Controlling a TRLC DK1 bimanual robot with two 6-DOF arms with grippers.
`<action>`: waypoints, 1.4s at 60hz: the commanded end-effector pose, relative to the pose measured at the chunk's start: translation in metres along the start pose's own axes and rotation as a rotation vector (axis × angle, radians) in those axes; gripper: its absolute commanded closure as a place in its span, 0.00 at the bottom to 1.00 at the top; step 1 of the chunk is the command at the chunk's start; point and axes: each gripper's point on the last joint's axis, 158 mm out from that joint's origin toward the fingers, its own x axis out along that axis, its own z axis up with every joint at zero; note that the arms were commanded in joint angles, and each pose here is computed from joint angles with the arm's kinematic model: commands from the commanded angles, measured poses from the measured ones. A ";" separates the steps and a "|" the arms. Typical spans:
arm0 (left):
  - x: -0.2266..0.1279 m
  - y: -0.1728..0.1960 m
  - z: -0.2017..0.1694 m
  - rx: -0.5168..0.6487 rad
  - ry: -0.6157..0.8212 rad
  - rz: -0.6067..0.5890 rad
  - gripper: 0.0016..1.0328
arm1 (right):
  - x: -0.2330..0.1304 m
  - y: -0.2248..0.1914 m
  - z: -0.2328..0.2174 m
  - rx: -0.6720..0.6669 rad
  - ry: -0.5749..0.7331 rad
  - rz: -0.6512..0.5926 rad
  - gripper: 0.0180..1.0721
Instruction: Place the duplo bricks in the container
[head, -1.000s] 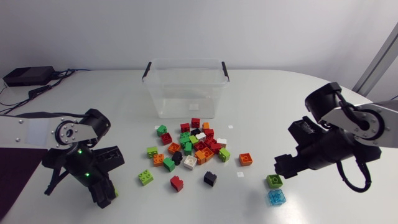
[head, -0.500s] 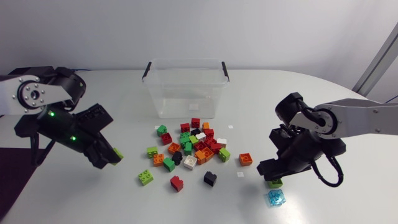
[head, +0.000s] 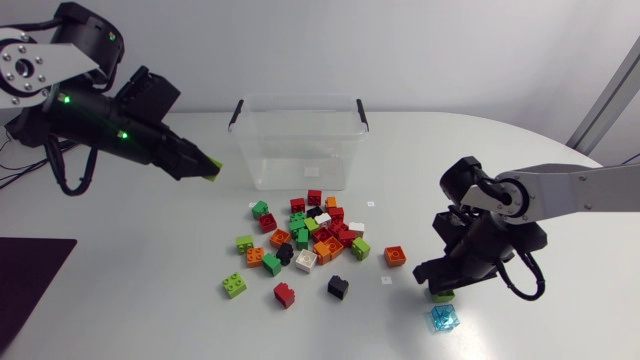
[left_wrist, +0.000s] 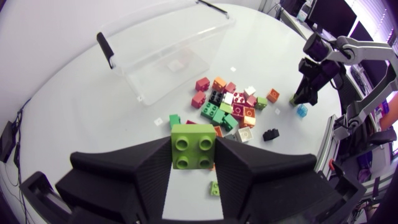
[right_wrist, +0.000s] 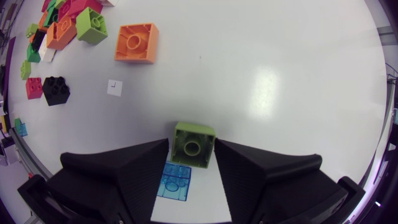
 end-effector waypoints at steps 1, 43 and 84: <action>0.003 0.005 0.024 -0.045 -0.036 -0.001 0.72 | 0.004 0.000 0.002 0.028 0.008 -0.003 0.53; 0.071 0.033 0.128 -0.110 -0.208 -0.004 0.72 | -0.030 0.007 0.035 -0.017 -0.092 -0.017 0.71; 0.074 0.079 0.153 -0.082 -0.226 0.130 0.05 | -0.148 0.061 0.161 -0.141 -0.467 0.052 0.71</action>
